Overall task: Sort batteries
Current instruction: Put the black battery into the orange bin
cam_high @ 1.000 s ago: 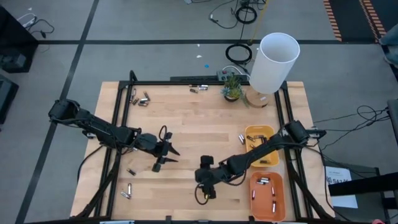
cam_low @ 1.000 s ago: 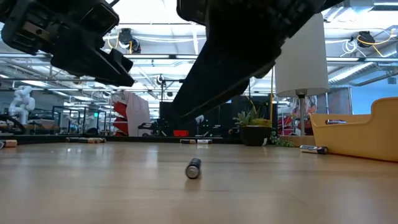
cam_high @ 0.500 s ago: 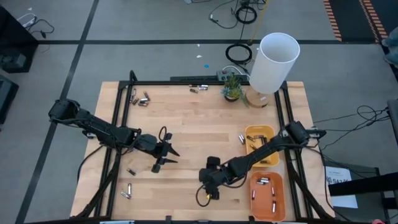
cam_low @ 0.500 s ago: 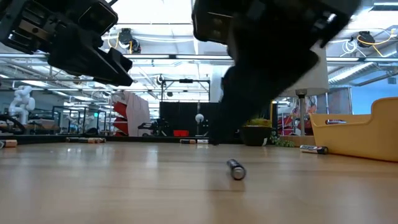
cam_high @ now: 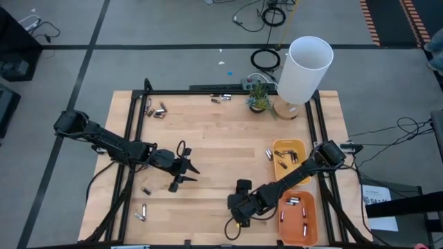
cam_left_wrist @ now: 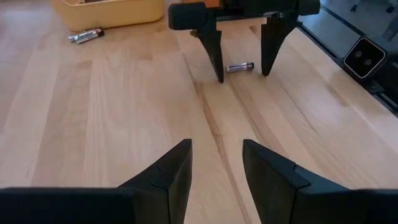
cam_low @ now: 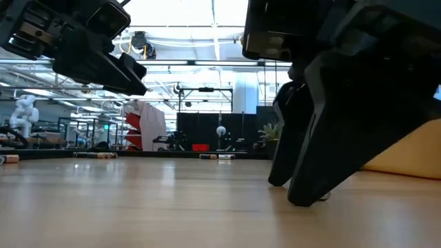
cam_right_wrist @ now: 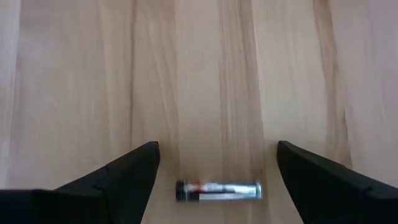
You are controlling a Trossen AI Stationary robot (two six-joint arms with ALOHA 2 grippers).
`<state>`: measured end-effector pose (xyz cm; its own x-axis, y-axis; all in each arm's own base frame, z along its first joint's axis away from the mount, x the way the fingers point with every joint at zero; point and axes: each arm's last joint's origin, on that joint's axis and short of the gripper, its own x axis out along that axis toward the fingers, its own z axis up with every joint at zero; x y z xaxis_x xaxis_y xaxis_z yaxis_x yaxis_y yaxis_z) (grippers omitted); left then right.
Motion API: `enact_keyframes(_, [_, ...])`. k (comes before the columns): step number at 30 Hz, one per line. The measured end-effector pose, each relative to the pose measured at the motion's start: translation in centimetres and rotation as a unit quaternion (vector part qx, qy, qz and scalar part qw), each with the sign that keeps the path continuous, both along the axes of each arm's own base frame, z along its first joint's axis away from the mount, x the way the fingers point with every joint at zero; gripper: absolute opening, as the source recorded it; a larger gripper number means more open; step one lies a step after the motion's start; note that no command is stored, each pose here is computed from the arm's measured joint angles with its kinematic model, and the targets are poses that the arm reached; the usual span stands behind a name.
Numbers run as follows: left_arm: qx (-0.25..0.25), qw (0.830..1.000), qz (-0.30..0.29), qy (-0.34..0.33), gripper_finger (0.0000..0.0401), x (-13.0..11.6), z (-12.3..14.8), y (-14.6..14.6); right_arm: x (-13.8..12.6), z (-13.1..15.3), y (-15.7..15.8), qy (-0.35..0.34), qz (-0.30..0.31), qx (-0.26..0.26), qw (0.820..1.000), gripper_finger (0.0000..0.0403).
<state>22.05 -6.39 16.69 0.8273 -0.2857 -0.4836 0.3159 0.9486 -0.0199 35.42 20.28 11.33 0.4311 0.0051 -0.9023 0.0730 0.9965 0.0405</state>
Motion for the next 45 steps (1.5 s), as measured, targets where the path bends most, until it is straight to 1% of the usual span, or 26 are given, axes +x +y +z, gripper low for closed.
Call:
enact_keyframes(6, [0.0, 1.0, 0.0, 0.0, 0.0153, 0.0, 0.0, 0.0, -0.4, -0.5, 0.4, 0.016, -0.007, 0.002, 1.0, 0.0318])
enact_keyframes(12, [0.0, 1.0, 0.0, -0.001, 0.0153, 0.0, 0.0, 0.0, 0.0, -0.1, 0.7, -0.034, 0.001, -0.015, 0.999, 0.0318])
enact_keyframes(14, [0.0, 1.0, 0.0, 0.0, 0.0153, 0.0, 0.0, 0.0, 0.5, 0.5, 0.6, -0.036, -0.005, -0.009, 0.999, 0.0318])
enact_keyframes(17, [0.0, 1.0, 0.0, -0.001, 0.0153, 0.0, 0.0, 0.0, 1.1, 1.9, 0.0, -0.004, 0.002, 0.003, 1.0, 0.0316])
enact_keyframes(20, [0.0, 1.0, 0.0, -0.002, 0.0153, 0.0, 0.0, 0.0, 1.1, 4.1, -0.5, 0.042, -0.001, -0.026, 0.999, 0.0311])
enact_keyframes(23, [0.0, 1.0, 0.0, -0.001, 0.0153, 0.0, 0.0, 0.0, 1.0, 7.3, -0.6, 0.069, -0.003, -0.045, 0.997, 0.0305])
enact_keyframes(24, [0.0, 1.0, 0.0, -0.001, 0.0153, 0.0, 0.0, 0.0, 0.7, 8.0, -0.7, 0.088, -0.006, -0.053, 0.995, 0.0303])
enact_keyframes(26, [0.0, 1.0, 0.0, -0.001, 0.0153, 0.0, 0.0, 0.0, 0.2, 8.4, -0.7, 0.129, -0.007, -0.051, 0.99, 0.0302])
enact_keyframes(30, [0.0, 1.0, 0.0, 0.0, 0.0153, 0.0, 0.0, 0.0, -0.9, 8.6, 0.1, 0.187, -0.007, -0.008, 0.982, 0.0302])
enact_keyframes(33, [0.0, 1.0, -0.001, 0.001, 0.0153, 0.0, 0.0, 0.0, -2.0, 7.8, 0.8, 0.223, -0.008, 0.013, 0.975, 0.0302])
enact_keyframes(38, [0.0, 1.0, -0.004, 0.001, 0.0153, -0.1, 0.0, -0.2, -3.7, 6.1, 1.4, 0.261, -0.008, 0.007, 0.965, 0.0302])
enact_keyframes(45, [0.0, 1.0, -0.004, -0.001, 0.0153, 0.0, 0.0, -0.2, -5.6, 3.3, 0.5, 0.321, -0.038, -0.003, 0.946, 0.0302])
